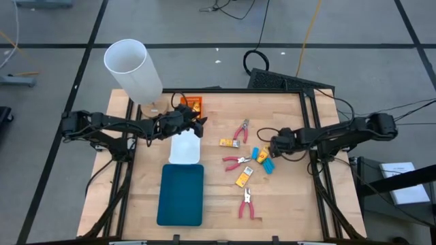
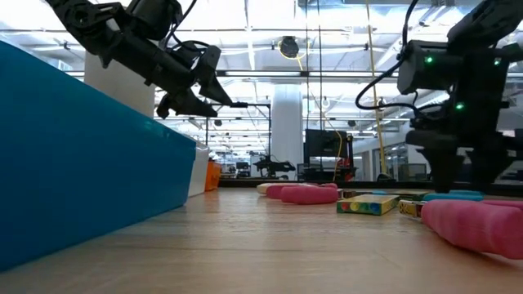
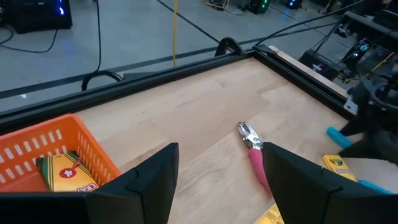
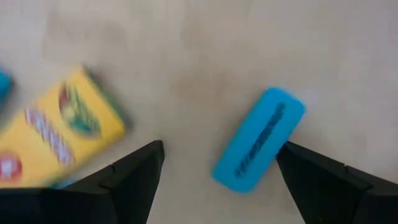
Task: Pick & Place School Supplies
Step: Put the blue eraser into the white bin
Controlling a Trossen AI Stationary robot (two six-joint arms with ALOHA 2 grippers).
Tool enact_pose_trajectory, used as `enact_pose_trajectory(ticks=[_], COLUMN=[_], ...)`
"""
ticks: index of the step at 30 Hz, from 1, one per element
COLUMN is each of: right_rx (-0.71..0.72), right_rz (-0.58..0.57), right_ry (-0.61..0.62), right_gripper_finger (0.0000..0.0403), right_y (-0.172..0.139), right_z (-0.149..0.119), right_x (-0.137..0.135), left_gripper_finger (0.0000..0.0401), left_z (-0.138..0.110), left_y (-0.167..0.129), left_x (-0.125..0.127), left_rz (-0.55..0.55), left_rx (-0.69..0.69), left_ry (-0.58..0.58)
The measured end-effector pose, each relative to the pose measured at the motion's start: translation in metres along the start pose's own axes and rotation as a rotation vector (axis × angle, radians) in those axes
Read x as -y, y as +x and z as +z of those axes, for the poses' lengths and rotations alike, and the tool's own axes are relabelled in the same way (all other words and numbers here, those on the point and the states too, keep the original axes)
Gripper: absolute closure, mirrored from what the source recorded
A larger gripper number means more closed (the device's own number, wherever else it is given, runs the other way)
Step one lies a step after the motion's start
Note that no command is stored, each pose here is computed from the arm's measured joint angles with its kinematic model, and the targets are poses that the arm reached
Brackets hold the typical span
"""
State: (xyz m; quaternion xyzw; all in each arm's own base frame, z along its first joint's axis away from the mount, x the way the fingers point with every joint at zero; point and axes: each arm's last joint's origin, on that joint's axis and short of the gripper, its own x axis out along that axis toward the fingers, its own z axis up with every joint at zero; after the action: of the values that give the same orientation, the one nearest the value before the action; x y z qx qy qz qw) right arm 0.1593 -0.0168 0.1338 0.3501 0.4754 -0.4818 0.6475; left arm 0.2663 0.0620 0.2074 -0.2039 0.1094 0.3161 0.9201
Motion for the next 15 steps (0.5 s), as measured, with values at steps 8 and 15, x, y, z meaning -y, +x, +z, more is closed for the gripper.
enact_pose_trajectory(ticks=[8, 15], right_rx=[0.07, -0.056], right_rz=[-0.052, -0.083], right_ry=[0.015, 0.006], right_gripper_finger=[0.0102, 0.0132], right_y=[0.0042, 0.0035], right_z=[0.0022, -0.003], right_x=[0.0003, 0.0055], left_gripper_finger=[0.0164, 0.0164], left_z=[0.0001, 0.0001], left_y=[0.0, 0.0], left_x=[0.0001, 0.0], left_rz=[-0.001, 0.0], left_rx=[0.001, 0.001], left_ry=[-0.001, 0.0])
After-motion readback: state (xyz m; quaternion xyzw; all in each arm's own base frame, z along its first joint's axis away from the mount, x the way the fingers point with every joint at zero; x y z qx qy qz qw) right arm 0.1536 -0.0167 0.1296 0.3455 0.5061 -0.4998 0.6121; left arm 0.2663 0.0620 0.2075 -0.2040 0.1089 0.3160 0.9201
